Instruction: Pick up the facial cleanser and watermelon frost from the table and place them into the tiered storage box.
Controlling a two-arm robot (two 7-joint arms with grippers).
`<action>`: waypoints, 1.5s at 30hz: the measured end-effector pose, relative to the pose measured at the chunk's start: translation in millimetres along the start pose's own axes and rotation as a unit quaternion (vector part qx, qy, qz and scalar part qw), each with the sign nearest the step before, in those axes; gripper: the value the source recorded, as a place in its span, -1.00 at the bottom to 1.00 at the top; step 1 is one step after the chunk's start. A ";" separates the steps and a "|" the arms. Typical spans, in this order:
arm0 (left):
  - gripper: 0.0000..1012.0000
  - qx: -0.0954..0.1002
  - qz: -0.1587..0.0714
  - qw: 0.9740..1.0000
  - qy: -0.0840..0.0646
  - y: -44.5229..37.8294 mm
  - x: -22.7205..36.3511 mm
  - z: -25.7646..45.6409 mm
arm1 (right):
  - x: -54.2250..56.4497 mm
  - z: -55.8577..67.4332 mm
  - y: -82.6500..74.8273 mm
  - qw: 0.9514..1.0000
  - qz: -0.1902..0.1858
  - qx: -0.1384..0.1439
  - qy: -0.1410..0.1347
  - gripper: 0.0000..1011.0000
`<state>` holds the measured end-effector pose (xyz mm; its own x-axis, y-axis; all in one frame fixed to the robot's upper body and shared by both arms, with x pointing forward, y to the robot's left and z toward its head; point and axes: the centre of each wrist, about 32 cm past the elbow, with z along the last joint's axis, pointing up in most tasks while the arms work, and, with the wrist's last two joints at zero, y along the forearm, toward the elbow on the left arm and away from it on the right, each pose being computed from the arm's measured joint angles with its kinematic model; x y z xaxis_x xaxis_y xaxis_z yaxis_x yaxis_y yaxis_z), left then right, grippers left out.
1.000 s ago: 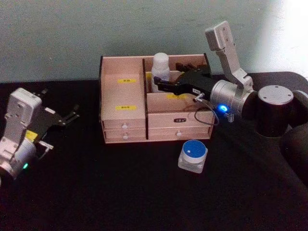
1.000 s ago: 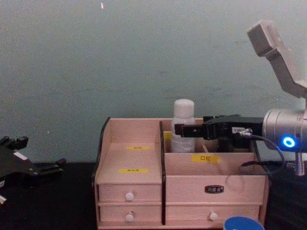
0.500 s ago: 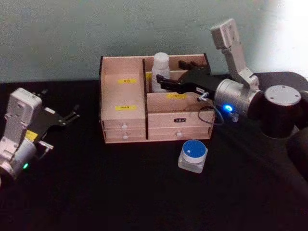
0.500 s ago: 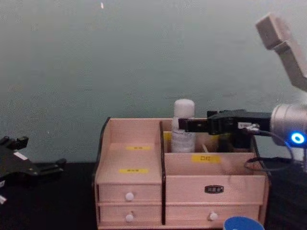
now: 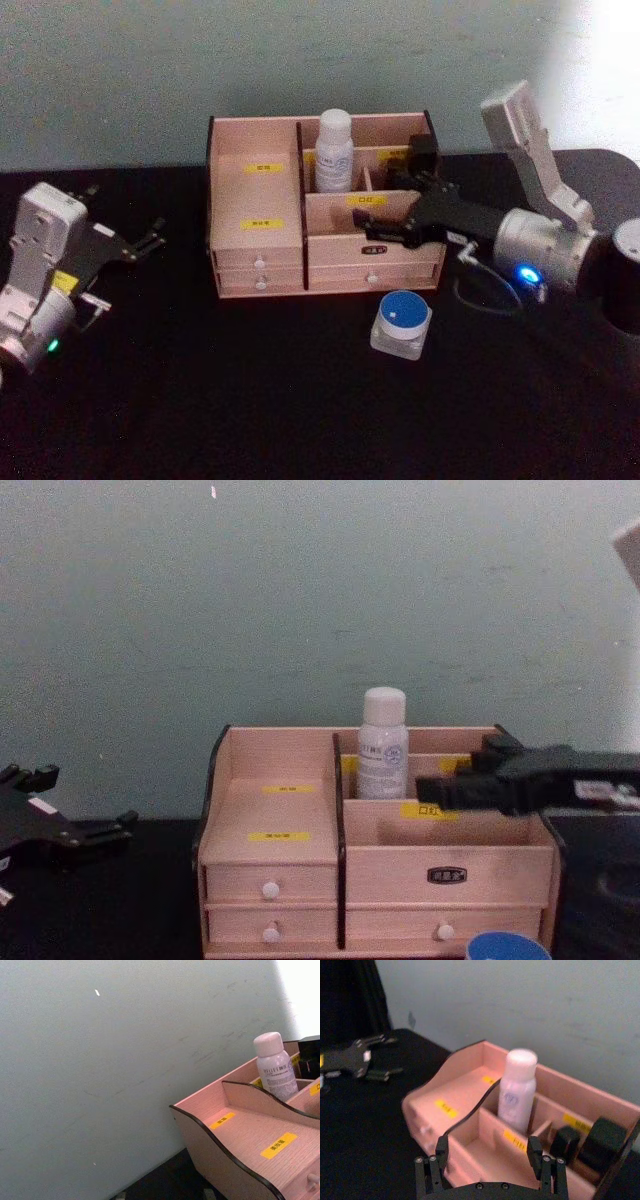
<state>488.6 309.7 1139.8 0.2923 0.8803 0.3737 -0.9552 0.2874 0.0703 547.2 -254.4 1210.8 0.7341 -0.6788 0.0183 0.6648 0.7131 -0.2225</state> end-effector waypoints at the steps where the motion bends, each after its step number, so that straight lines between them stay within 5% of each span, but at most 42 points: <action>1: 0.98 0.000 0.000 1.000 0.000 0.0 0.0 0.0 | -1.1 -1.4 -3.3 1.000 0.002 -0.002 -0.001 0.98; 8: 0.98 0.000 0.000 1.000 0.000 0.0 0.0 0.0 | -13.3 -17.5 -31.8 0.999 0.022 -0.025 -0.004 0.98; 18: 0.98 0.000 0.000 1.000 0.000 0.0 0.0 0.0 | -22.9 -36.8 -50.6 0.998 0.026 -0.065 -0.003 0.98; 45: 0.98 0.000 0.000 1.000 0.000 0.0 0.0 0.0 | -27.7 -55.2 -56.6 0.994 0.035 -0.099 -0.010 0.98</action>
<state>488.6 309.7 1139.8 0.2923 0.8803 0.3737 -0.9552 0.2873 0.0703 481.6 -285.7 1169.2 0.7810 -0.6243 0.0150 0.5741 0.7083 -0.4108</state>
